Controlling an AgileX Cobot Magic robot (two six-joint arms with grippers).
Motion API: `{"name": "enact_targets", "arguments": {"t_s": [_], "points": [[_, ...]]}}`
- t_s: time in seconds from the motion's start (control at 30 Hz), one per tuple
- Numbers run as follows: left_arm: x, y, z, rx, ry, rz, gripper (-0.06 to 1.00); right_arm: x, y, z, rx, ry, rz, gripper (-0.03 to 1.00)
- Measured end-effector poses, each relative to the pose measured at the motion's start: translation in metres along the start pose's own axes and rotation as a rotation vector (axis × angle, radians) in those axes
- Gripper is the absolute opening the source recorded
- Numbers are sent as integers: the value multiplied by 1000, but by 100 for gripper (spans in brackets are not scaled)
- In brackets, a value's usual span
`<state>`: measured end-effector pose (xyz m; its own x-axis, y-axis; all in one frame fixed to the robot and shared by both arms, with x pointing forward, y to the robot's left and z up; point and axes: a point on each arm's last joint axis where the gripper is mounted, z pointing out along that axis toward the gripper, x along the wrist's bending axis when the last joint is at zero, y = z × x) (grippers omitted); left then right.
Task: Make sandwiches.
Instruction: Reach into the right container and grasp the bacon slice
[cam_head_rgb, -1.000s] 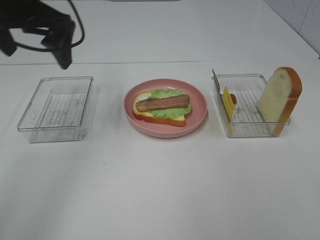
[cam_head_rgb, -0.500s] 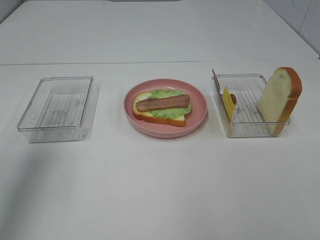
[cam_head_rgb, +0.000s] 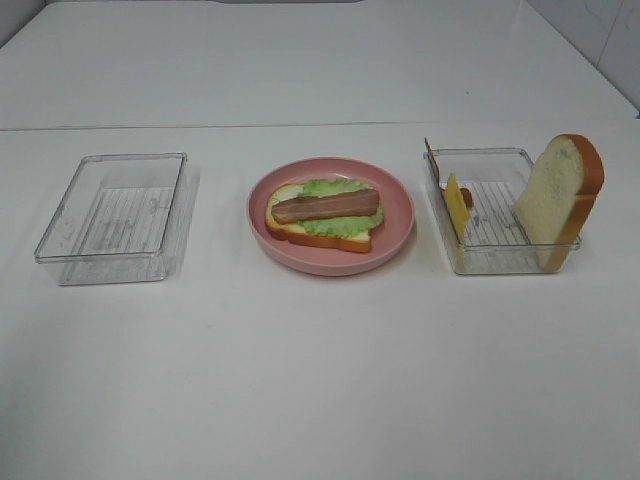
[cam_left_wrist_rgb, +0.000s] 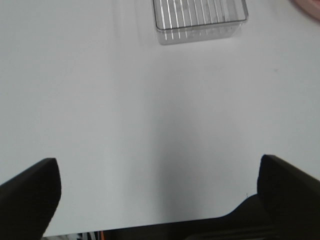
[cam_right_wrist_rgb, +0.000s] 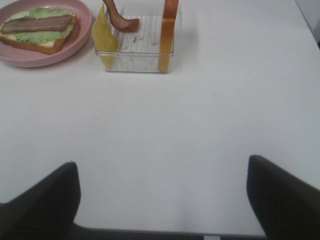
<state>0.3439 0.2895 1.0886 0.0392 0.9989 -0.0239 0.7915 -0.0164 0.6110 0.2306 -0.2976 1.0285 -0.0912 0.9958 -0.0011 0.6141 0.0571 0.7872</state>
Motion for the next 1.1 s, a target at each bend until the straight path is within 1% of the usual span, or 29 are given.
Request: {"name": "enact_targets", "arguments": {"t_s": [0.03, 0.07, 0.1, 0.13, 0.17, 0.2, 0.23, 0.3, 0.4, 0.43, 0.5, 0.57, 0.67, 0.7, 0.97, 1.1], "points": [[0, 0, 0, 0, 0, 0, 99, 0, 0, 0, 0, 0, 0, 87], [2, -9, -10, -55, -6, -3, 99, 0, 0, 0, 0, 0, 0, 87], [2, -14, -15, -84, -9, -5, 99, 0, 0, 0, 0, 0, 0, 87], [2, -14, -15, -84, -9, -5, 99, 0, 0, 0, 0, 0, 0, 87], [4, -24, -26, -145, -16, -8, 99, 0, 0, 0, 0, 0, 0, 87], [5, -29, -30, -172, -19, -10, 99, 0, 0, 0, 0, 0, 0, 87], [5, -29, -30, -172, -19, -10, 99, 0, 0, 0, 0, 0, 0, 87], [8, -49, -39, -244, -27, -14, 99, 0, 0, 0, 0, 0, 0, 87], [8, -55, -40, -259, -29, -15, 99, 0, 0, 0, 0, 0, 0, 87], [10, -66, -41, -286, -31, -17, 99, 0, 0, 0, 0, 0, 0, 87], [10, -70, -39, -289, -32, -17, 99, 0, 0, 0, 0, 0, 0, 87], [11, -87, -33, -308, -38, -12, 99, 0, 0, 0, 0, 0, 0, 87], [11, -90, -33, -313, -41, -8, 99, 0, 0, 0, 0, 0, 0, 87], [11, -93, -34, -329, -53, 3, 99, 0, 0, 0, 0, 0, 0, 87], [5, -96, -34, -331, -108, 53, 99, 0, 0, 0, 0, 0, 0, 87], [5, -96, -34, -331, -107, 61, 99, 0, 0, 0, 0, 0, 0, 87]]}}
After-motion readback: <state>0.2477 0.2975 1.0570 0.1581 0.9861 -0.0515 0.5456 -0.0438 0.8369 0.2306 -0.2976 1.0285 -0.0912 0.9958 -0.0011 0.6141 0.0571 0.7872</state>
